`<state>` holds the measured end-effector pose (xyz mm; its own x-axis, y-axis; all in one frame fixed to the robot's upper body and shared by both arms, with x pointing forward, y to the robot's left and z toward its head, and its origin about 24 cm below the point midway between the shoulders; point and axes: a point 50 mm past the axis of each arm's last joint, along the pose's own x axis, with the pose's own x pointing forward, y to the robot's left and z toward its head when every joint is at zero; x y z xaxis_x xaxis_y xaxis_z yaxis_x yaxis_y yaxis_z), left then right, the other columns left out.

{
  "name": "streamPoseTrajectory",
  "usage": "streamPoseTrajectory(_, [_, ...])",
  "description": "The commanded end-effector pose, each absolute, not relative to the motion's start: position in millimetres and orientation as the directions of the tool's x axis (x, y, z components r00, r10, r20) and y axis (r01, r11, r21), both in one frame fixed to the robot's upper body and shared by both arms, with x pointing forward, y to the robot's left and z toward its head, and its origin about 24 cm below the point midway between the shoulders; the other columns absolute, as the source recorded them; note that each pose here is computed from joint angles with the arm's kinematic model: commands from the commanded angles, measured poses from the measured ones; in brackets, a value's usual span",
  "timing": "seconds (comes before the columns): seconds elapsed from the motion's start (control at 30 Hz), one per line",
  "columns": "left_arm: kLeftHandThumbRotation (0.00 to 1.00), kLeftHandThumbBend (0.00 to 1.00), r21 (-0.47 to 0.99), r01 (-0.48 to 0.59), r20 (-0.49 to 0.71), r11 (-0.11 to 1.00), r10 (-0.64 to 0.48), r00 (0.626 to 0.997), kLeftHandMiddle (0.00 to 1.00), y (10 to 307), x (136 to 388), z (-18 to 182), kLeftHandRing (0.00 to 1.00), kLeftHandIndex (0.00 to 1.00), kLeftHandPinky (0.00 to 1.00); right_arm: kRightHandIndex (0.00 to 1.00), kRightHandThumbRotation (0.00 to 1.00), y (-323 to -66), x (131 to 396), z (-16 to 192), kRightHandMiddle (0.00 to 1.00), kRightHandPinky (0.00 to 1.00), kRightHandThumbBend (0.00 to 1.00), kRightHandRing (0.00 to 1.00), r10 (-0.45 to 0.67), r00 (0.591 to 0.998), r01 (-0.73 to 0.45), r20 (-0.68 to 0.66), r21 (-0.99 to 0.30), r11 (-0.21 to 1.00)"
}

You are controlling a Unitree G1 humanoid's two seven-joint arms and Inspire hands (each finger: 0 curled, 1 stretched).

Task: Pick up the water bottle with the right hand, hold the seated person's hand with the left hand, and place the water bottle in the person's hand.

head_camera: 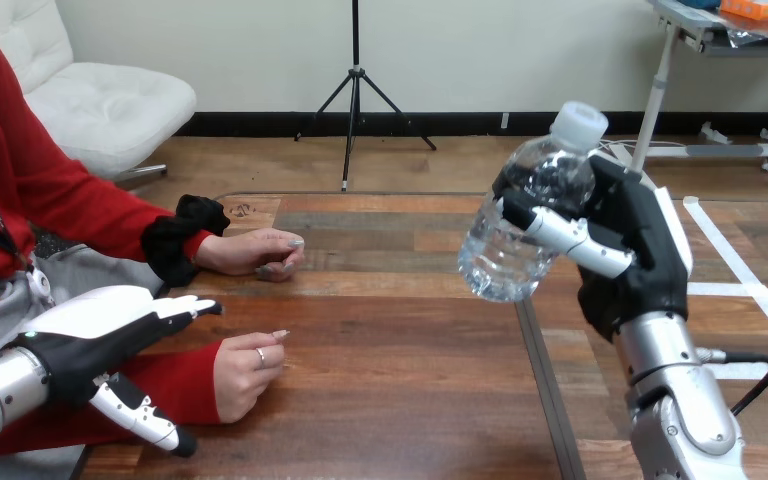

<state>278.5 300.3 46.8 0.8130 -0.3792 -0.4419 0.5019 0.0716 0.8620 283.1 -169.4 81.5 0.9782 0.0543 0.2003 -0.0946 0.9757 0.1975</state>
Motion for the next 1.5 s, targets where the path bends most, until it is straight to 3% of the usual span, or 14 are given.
streamPoseTrajectory(0.0, [0.38,1.00,0.906,0.418,-0.367,0.061,-0.376,0.851,0.99,297,299,68,0.97,0.96,0.93,0.35,0.00,-166,290,120,0.35,0.31,0.77,0.32,0.068,0.937,-0.132,0.342,0.167,0.977])
streamPoseTrajectory(0.8, [0.31,1.00,0.908,0.417,-0.388,0.029,-0.316,0.866,0.95,296,305,56,0.93,0.93,0.91,0.34,0.00,-163,285,129,0.33,0.30,0.74,0.31,0.072,0.932,-0.142,0.356,0.174,0.975])
streamPoseTrajectory(1.47, [0.25,1.00,0.931,0.364,-0.338,0.020,-0.325,0.883,0.80,285,308,55,0.80,0.79,0.78,0.34,0.00,-162,284,133,0.33,0.29,0.74,0.30,0.075,0.930,-0.145,0.360,0.171,0.974])
